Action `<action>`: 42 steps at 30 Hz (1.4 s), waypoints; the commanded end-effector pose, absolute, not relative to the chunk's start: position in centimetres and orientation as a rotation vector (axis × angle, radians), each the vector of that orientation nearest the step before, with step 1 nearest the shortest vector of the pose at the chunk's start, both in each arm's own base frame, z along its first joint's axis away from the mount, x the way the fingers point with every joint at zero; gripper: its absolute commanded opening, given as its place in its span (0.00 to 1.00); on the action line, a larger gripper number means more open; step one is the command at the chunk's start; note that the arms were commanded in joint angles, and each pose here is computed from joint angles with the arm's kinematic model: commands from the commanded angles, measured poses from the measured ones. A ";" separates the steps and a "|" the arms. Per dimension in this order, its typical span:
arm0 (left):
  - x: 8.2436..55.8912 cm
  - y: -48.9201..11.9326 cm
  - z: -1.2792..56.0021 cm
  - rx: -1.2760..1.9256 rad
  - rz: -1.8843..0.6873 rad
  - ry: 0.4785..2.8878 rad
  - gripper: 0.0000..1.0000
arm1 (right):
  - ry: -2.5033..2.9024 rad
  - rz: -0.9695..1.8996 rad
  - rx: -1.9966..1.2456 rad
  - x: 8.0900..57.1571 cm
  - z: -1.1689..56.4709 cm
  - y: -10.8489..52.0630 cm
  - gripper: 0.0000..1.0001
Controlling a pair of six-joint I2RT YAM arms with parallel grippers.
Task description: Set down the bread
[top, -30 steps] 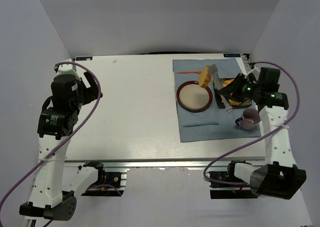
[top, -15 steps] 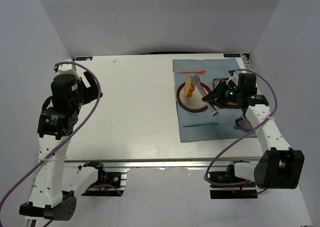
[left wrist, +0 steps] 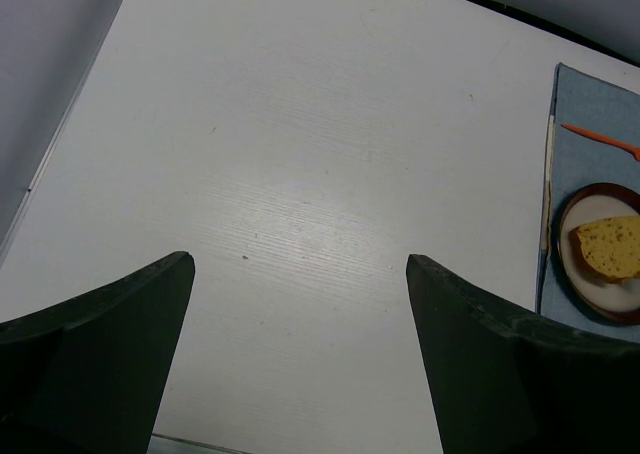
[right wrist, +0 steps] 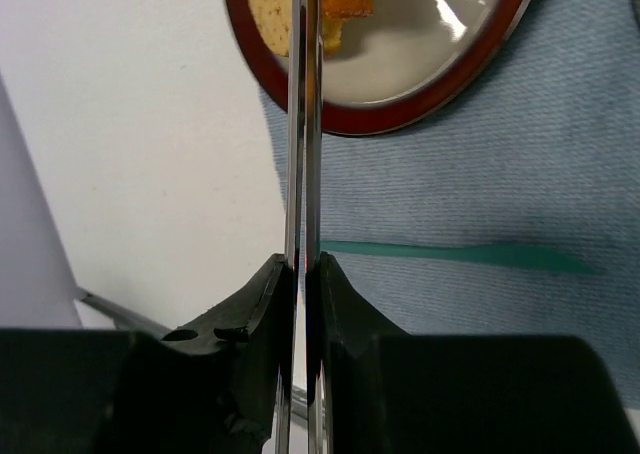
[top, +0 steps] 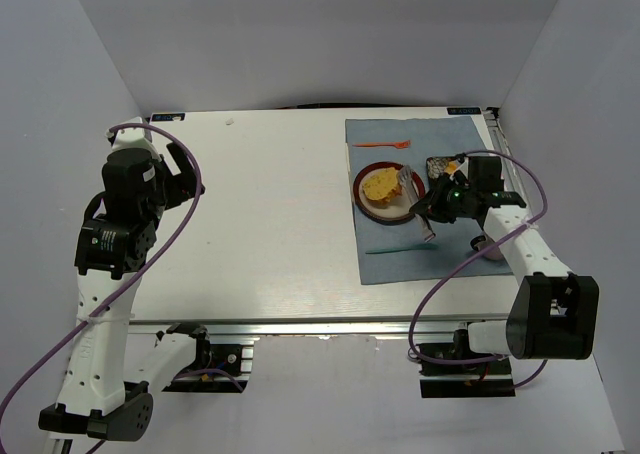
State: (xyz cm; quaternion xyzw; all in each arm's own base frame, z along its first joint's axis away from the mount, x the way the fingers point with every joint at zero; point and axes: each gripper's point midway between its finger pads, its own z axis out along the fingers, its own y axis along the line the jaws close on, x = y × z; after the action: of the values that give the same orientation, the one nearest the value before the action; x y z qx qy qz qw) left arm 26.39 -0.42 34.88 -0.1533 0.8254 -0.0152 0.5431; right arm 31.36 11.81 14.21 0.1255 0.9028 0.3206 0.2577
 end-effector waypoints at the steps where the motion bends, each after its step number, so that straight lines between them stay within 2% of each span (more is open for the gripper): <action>1: 26.1 -0.2 35.5 -0.374 -0.030 1.938 0.98 | 2.458 0.731 0.361 31.4 13.5 10.2 0.00; 13: 26.3 -0.4 35.1 -0.369 -0.039 1.949 0.98 | 2.507 0.642 0.364 30.9 12.3 9.2 0.00; 17: 26.2 -0.4 35.0 -0.371 -0.036 1.950 0.98 | 2.506 0.636 0.359 31.0 12.6 9.1 0.11; 22: 26.3 -0.4 35.0 -0.370 -0.037 1.950 0.98 | 2.485 0.625 0.349 31.6 13.8 9.0 0.18; 26: 26.2 -0.4 35.2 -0.368 -0.037 1.946 0.98 | 2.481 0.625 0.339 31.7 14.4 9.0 0.29; 35: 26.2 -0.4 35.1 -0.369 -0.042 1.948 0.98 | 2.463 0.611 0.325 31.8 15.5 8.8 0.42; 42: 26.2 -0.6 35.1 -0.367 -0.049 1.947 0.98 | 2.431 0.574 0.305 32.1 17.5 8.3 0.44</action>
State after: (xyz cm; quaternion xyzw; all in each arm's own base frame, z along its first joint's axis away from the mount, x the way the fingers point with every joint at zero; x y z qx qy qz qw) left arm 26.39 -0.40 34.88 -0.1549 0.8250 -0.0153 0.5433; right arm 31.12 8.70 14.01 0.1315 0.9299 0.2219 0.2620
